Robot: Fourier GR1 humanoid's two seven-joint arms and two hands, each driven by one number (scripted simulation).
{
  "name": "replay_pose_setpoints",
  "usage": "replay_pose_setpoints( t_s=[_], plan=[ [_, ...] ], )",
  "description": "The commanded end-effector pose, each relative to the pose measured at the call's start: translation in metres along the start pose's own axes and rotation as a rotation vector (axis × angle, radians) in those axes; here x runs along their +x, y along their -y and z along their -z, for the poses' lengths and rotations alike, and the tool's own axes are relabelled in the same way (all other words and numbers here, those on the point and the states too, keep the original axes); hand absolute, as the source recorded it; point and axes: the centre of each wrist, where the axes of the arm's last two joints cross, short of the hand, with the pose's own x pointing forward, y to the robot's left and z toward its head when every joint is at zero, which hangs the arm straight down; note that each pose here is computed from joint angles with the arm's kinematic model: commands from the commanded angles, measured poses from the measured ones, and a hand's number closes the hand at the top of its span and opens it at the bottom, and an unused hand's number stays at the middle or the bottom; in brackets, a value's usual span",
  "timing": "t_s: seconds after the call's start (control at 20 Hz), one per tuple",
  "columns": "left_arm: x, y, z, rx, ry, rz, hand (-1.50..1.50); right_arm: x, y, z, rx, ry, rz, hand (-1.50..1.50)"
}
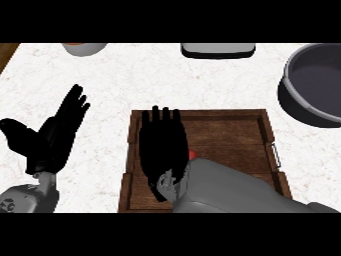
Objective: Pick the bell pepper from the tray and place it in the pot
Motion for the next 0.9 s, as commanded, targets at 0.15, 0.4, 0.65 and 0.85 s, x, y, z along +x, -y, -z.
replay_pose_setpoints(
  t_s=[0.15,0.4,0.65,0.85],
  plan=[
    [0.006,0.006,0.005,-0.001,0.012,0.002,0.0,0.011,-0.013,0.012,0.016,-0.302,-0.083,-1.5],
    [-0.007,0.003,-0.002,0.0,-0.011,-0.008,0.0,0.008,-0.029,0.025,0.037,-0.323,-0.115,-1.5],
    [-0.011,-0.007,-0.007,-0.003,-0.006,0.006,0.0,-0.007,-0.041,0.041,0.094,-0.352,-0.17,-1.5],
    [0.004,0.0,-0.008,-0.004,0.004,0.004,0.0,-0.007,-0.043,0.049,0.105,-0.41,-0.179,-1.5]
  ],
)
